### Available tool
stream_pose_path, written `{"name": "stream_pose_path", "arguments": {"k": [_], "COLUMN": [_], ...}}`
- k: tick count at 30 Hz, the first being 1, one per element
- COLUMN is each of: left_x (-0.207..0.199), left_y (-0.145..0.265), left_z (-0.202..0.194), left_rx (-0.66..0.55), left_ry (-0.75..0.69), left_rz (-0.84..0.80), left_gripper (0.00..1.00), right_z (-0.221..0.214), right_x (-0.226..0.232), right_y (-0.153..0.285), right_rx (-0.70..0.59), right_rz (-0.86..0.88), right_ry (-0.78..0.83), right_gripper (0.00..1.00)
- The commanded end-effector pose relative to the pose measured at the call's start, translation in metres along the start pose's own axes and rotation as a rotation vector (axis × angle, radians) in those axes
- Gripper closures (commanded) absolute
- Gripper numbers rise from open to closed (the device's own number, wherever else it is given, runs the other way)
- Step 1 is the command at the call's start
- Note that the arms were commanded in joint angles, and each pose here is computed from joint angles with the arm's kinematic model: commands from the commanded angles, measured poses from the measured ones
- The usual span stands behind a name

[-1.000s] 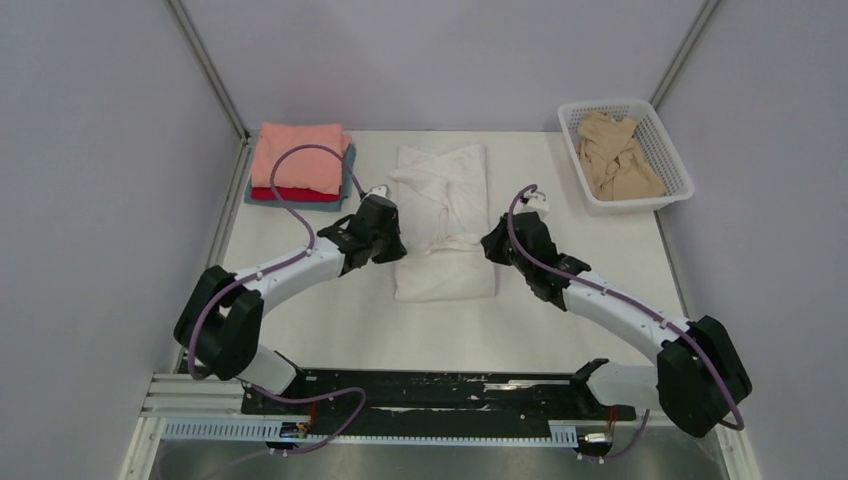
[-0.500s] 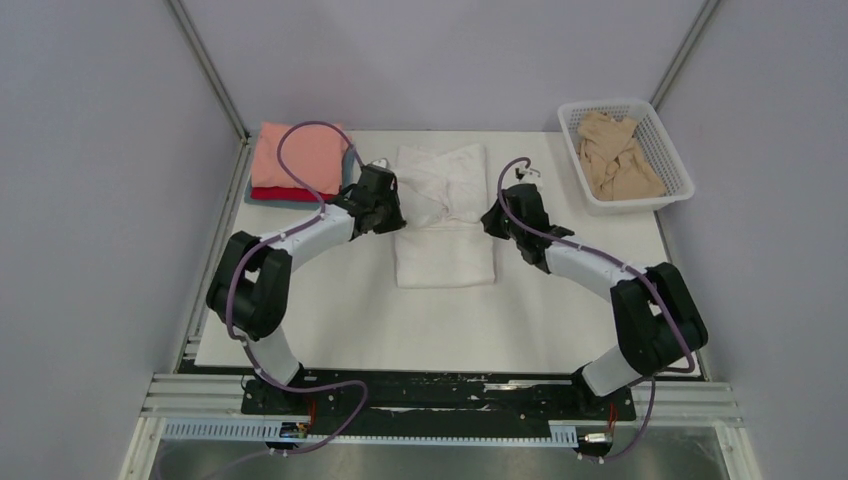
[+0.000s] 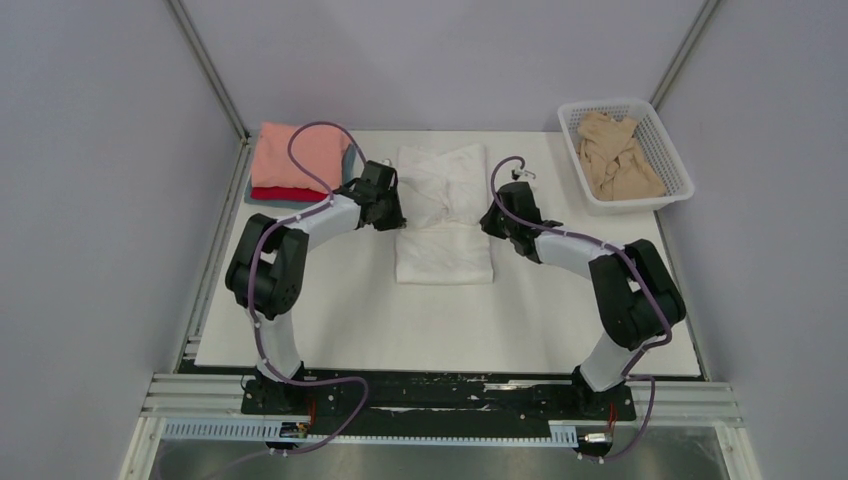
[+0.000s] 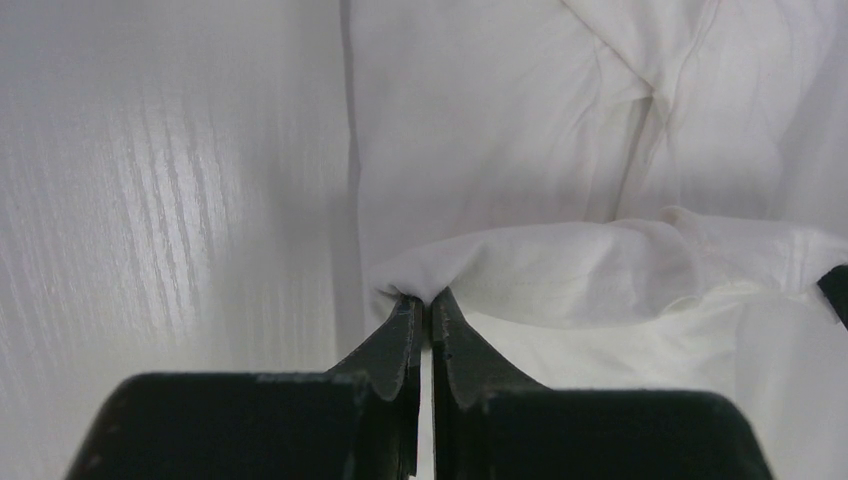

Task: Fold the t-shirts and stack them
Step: Fold the folded rectangular tshirt in 1/3 of the way

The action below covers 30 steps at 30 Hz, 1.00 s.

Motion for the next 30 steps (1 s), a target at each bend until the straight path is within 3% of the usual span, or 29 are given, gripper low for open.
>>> {"name": "stream_pose_path", "arguments": {"k": [1, 2, 4, 5, 7, 9, 10, 13, 20, 23, 30], "left_x": [-0.006, -0.007, -0.008, -0.010, -0.013, -0.015, -0.017, -0.013, 0.003, 0.003, 0.018], "left_y": [0.000, 0.000, 0.002, 0.006, 0.015, 0.028, 0.040, 0.055, 0.079, 0.084, 0.091], "left_z": [0.019, 0.019, 0.023, 0.027, 0.034, 0.040, 0.044, 0.029, -0.044, -0.070, -0.104], "left_rx": [-0.042, -0.039, -0.048, -0.062, -0.090, -0.119, -0.145, -0.147, -0.063, -0.037, 0.008], "left_ry": [-0.028, -0.032, -0.040, -0.048, -0.058, -0.060, -0.060, -0.042, 0.033, 0.061, 0.085], "left_rz": [-0.042, -0.050, -0.054, -0.059, -0.063, -0.066, -0.077, -0.095, -0.190, -0.221, -0.160], "left_gripper": [0.76, 0.68, 0.37, 0.15, 0.02, 0.00, 0.00, 0.00, 0.00, 0.00, 0.00], "right_z": [0.025, 0.027, 0.031, 0.034, 0.039, 0.041, 0.040, 0.022, -0.021, -0.027, -0.032], "right_x": [0.011, 0.011, 0.014, 0.016, 0.020, 0.022, 0.023, 0.027, 0.009, 0.025, 0.077], "right_y": [-0.010, -0.011, -0.010, -0.009, -0.003, 0.007, 0.013, 0.028, 0.053, 0.056, 0.013], "right_rx": [-0.085, -0.088, -0.096, -0.099, -0.106, -0.109, -0.099, -0.006, 0.113, 0.153, 0.269], "right_rz": [0.015, 0.016, 0.020, 0.023, 0.026, 0.039, 0.055, 0.154, 0.194, 0.324, 0.532], "right_ry": [-0.038, -0.037, -0.032, -0.025, -0.013, -0.008, 0.002, 0.041, 0.054, 0.085, 0.123], "right_gripper": [0.84, 0.75, 0.49, 0.42, 0.27, 0.18, 0.08, 0.01, 0.00, 0.00, 0.00]}}
Point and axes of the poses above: each gripper's point midway between its finger pads, its own y axis back along the fingers, its own x axis along the line the jaws close on, z = x × y, the point moved 6 cm from there along y, back along the fingers, and after that the axes turned 7 degrees about -y, right-handed, at the moved point
